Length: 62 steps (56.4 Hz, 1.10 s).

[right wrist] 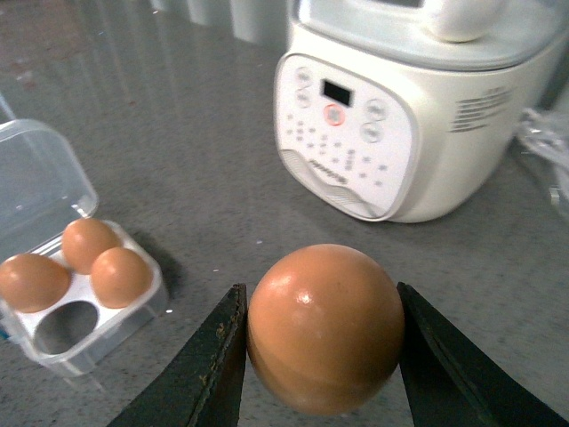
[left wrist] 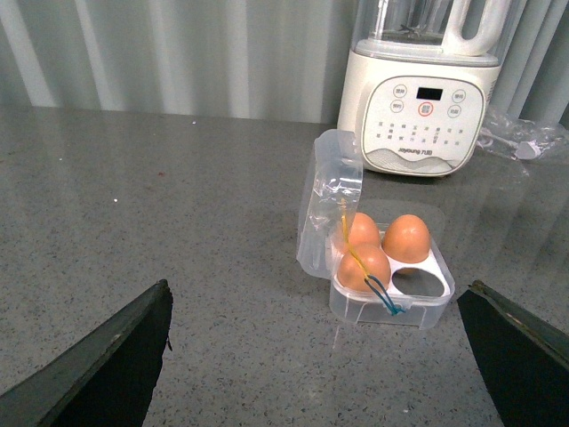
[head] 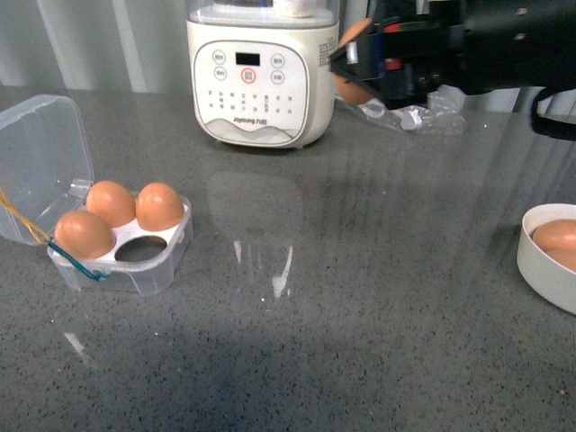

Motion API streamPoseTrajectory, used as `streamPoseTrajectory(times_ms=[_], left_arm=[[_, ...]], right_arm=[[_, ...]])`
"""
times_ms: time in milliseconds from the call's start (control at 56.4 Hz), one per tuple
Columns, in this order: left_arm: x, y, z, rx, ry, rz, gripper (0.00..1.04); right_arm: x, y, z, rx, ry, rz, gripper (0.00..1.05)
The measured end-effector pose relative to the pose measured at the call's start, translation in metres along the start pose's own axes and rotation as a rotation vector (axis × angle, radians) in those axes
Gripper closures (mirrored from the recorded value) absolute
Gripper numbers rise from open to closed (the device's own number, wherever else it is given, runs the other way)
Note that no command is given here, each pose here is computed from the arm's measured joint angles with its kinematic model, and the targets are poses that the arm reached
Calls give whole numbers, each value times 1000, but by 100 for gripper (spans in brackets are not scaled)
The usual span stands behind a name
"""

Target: Put egg into box

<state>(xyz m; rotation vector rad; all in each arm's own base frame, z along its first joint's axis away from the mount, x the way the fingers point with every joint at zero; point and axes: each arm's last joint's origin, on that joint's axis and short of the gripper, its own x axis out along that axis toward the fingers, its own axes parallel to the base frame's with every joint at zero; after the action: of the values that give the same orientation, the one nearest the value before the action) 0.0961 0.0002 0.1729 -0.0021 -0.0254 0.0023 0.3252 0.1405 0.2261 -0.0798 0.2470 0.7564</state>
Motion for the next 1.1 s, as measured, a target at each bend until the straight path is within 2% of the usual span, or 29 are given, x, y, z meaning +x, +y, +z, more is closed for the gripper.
streamPoseTrajectory(times_ms=[195, 443, 780, 1099], left_arm=[[0, 0, 0, 0, 0, 0, 7], [0, 0, 0, 0, 0, 0, 7], [0, 0, 0, 0, 0, 0, 7], [0, 0, 0, 0, 0, 0, 7]], right_arm=[[20, 31, -9, -33, -6, 191, 64], [40, 52, -31, -34, 44, 326, 64], [61, 66, -34, -51, 50, 391, 64], [90, 70, -38, -57, 68, 400, 64]])
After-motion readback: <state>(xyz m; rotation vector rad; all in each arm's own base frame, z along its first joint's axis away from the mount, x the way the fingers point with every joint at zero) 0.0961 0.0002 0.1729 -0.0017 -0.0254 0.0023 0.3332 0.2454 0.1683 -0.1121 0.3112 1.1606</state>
